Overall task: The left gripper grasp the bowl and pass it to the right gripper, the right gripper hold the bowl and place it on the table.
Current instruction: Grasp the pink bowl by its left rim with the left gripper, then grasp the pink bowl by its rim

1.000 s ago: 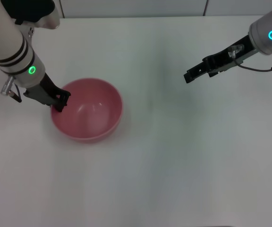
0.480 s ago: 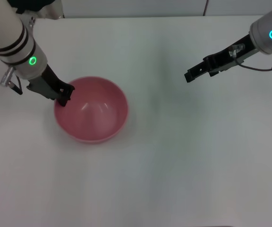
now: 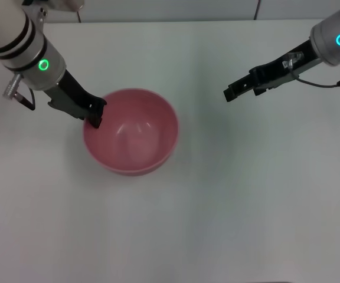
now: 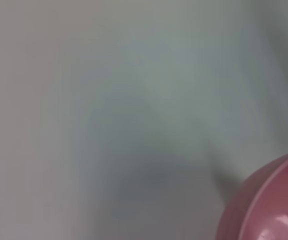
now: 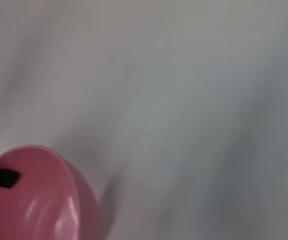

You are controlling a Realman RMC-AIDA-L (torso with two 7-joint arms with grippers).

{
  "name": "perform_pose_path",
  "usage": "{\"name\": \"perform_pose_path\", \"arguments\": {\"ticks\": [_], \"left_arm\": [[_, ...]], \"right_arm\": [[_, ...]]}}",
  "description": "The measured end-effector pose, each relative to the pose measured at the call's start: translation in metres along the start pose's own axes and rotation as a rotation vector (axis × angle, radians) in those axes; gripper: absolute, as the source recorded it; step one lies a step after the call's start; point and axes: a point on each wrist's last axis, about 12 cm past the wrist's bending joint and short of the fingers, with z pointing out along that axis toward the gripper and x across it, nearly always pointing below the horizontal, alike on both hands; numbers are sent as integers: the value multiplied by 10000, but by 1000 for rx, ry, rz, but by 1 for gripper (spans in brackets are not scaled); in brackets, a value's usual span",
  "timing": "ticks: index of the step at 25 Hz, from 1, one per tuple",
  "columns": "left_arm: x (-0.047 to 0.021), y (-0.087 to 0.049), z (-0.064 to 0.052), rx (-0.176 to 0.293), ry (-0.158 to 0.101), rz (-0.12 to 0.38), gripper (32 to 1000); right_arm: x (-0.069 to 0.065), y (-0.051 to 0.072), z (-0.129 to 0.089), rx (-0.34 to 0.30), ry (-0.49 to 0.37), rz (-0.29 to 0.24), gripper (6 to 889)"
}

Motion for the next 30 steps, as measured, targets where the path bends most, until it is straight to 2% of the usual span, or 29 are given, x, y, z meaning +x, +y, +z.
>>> {"name": "perform_pose_path", "arguments": {"ticks": [3, 6, 14, 18, 23, 26, 27, 30], "left_arm": [[-34, -50, -8, 2, -2, 14, 45], [-63, -84, -19, 0, -4, 26, 45], [-93, -149, -30, 8, 2, 46, 44], [-109, -198, -32, 15, 7, 60, 46], [-166, -302, -69, 39, 8, 90, 54], [-202, -356, -98, 49, 3, 105, 59], [-235, -422, -130, 61, -7, 126, 60], [-267, -490, -169, 77, -19, 146, 65]], "right_arm": [[8, 39, -40, -46, 14, -7, 848], [0, 43, -71, -57, 17, -9, 848], [-43, 140, -134, -142, 8, -26, 848], [-54, 156, -141, -154, 3, -28, 848], [-77, 176, -148, -156, 3, -35, 848], [-103, 204, -146, -155, 7, -47, 849], [-110, 216, -142, -155, 10, -51, 849], [-126, 251, -125, -158, 16, -61, 847]]}}
